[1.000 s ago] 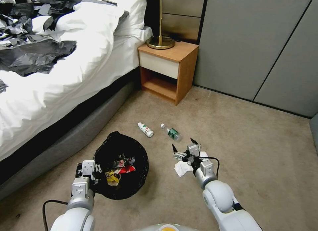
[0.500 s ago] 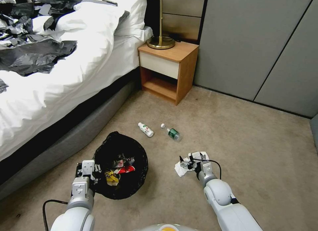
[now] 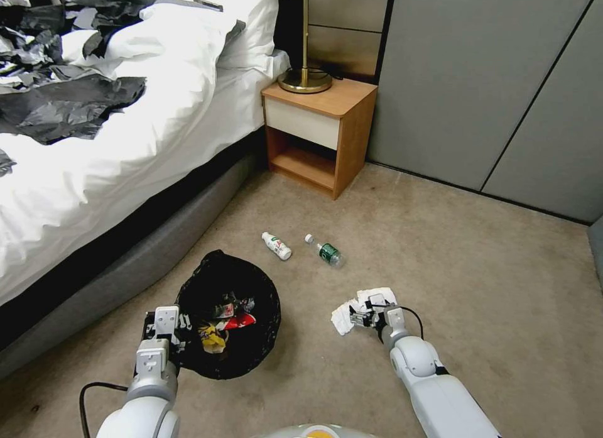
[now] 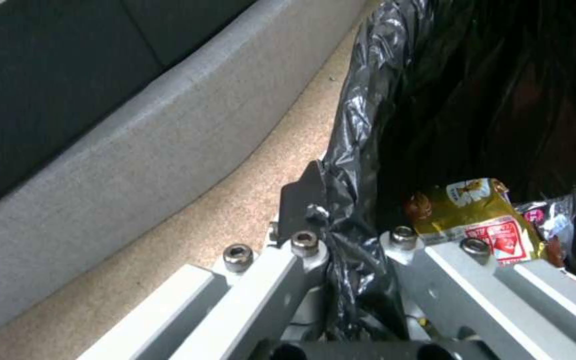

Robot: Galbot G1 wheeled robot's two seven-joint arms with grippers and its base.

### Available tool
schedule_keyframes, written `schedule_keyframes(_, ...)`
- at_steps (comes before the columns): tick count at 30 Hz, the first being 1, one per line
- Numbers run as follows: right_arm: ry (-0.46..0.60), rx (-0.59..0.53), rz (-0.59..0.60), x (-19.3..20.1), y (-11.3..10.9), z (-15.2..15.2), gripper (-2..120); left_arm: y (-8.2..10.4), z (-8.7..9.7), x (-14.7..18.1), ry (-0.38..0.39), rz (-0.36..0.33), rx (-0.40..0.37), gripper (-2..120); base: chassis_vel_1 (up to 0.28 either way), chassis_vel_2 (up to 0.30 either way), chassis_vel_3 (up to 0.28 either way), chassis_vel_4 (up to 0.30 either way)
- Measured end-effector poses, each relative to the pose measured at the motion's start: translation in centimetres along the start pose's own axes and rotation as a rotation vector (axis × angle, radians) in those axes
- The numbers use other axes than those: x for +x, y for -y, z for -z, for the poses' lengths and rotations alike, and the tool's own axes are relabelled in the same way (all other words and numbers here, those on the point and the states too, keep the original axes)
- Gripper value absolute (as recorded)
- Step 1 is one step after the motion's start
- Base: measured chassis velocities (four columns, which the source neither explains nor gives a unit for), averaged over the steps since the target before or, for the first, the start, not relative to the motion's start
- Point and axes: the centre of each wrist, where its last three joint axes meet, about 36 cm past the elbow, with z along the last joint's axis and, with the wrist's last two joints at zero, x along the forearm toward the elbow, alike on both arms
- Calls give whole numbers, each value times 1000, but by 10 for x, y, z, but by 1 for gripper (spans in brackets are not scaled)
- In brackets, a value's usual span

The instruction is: Pick up the trash bin, then pick up the garbage from the floor and place it into the trash bin.

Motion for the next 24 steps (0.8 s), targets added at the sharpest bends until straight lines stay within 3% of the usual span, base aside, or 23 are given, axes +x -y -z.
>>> schedule_keyframes(6, -10, -11, -1, -2, 4, -8, 80, 1, 0, 0, 1, -3, 0, 1, 0, 0, 0, 0)
schedule_keyframes(24, -15, -19, -2, 0, -3, -22, 11, 1, 3, 3, 12, -5, 3, 1, 0, 0, 0, 0)
